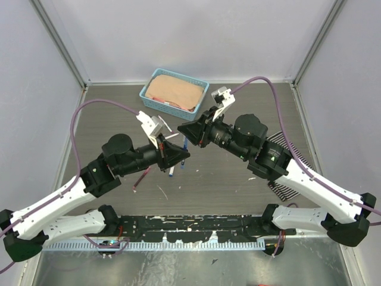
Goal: Insert the pens into the pen caps
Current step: Press the pen cap onto the pen.
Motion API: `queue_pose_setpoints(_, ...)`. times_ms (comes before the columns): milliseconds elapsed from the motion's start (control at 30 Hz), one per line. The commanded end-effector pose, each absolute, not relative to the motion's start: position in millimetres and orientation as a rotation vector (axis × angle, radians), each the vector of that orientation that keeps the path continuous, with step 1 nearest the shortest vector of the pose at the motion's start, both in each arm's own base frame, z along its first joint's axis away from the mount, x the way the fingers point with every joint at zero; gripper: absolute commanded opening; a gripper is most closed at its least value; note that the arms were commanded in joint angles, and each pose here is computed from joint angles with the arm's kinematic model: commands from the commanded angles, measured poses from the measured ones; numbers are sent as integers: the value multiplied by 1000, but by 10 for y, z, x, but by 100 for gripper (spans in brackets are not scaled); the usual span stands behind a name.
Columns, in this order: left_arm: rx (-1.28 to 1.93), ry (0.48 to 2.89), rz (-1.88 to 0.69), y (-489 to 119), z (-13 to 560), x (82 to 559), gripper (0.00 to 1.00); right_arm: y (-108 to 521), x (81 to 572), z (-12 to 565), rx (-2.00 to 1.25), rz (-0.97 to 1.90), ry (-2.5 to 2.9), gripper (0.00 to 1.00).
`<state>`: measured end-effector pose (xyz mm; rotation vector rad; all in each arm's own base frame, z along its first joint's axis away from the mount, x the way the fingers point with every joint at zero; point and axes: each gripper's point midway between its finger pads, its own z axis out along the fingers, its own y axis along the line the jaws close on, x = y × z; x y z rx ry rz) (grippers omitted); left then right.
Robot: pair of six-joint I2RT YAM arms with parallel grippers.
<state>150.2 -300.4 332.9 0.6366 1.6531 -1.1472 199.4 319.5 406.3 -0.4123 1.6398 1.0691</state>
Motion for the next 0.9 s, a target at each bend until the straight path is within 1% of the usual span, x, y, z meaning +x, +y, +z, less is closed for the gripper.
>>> queue_pose_setpoints(0,611,1541,-1187,-3028,3789,1514,0,3262,1905,3978,-514,1084,1598,0)
queue_pose_setpoints(200,581,1566,-1109,-3002,3966,1648,0,3345,1810,3642,-612,1100,1638,0)
queue_pose_setpoints(333,575,1546,-1050,-2948,4115,1717,0,3335,1766,3466,-609,1119,1685,0)
queue_pose_setpoints(567,527,1514,-991,-2837,4310,1798,0,3221,1795,3318,-487,1108,1779,0)
queue_pose_setpoints(867,556,1449,-962,-2864,4445,1835,0,3282,1641,3086,-344,1272,1903,0)
